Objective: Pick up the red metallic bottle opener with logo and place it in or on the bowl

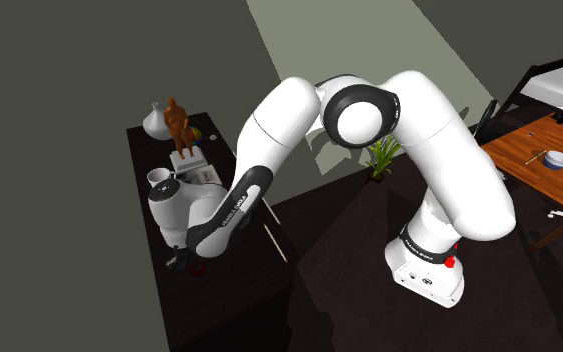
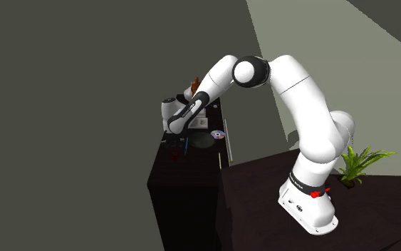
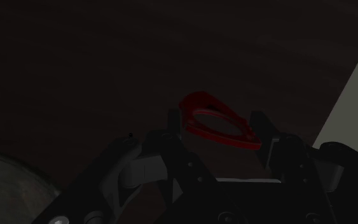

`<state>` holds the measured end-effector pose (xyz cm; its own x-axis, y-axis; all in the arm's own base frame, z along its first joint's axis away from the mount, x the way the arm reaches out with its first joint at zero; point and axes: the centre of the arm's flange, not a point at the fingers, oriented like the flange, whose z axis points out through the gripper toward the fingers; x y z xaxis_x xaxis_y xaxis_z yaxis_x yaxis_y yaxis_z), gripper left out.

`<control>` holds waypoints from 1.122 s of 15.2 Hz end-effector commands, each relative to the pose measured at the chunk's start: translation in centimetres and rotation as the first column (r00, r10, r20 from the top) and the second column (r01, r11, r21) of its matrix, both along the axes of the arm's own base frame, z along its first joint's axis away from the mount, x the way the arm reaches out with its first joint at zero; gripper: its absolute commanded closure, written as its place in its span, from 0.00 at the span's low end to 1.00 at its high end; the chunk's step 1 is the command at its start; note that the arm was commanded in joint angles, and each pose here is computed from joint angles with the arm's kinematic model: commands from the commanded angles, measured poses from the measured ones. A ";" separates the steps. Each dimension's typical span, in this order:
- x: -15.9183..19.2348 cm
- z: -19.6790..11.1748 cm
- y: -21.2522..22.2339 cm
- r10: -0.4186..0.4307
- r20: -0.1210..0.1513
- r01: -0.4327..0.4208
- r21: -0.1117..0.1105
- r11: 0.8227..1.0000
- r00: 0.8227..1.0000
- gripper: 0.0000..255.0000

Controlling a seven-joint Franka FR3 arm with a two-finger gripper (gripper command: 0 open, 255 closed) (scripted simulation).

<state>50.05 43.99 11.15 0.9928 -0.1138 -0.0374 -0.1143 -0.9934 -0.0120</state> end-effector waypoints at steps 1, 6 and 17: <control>0.0 0.0 0.0 0.000 0.000 0.000 0.000 1.000 1.000 1.00; 0.0 0.0 0.0 0.000 0.000 0.000 0.000 1.000 1.000 1.00; 0.0 5.8 0.0 0.000 0.000 0.000 0.000 1.000 1.000 1.00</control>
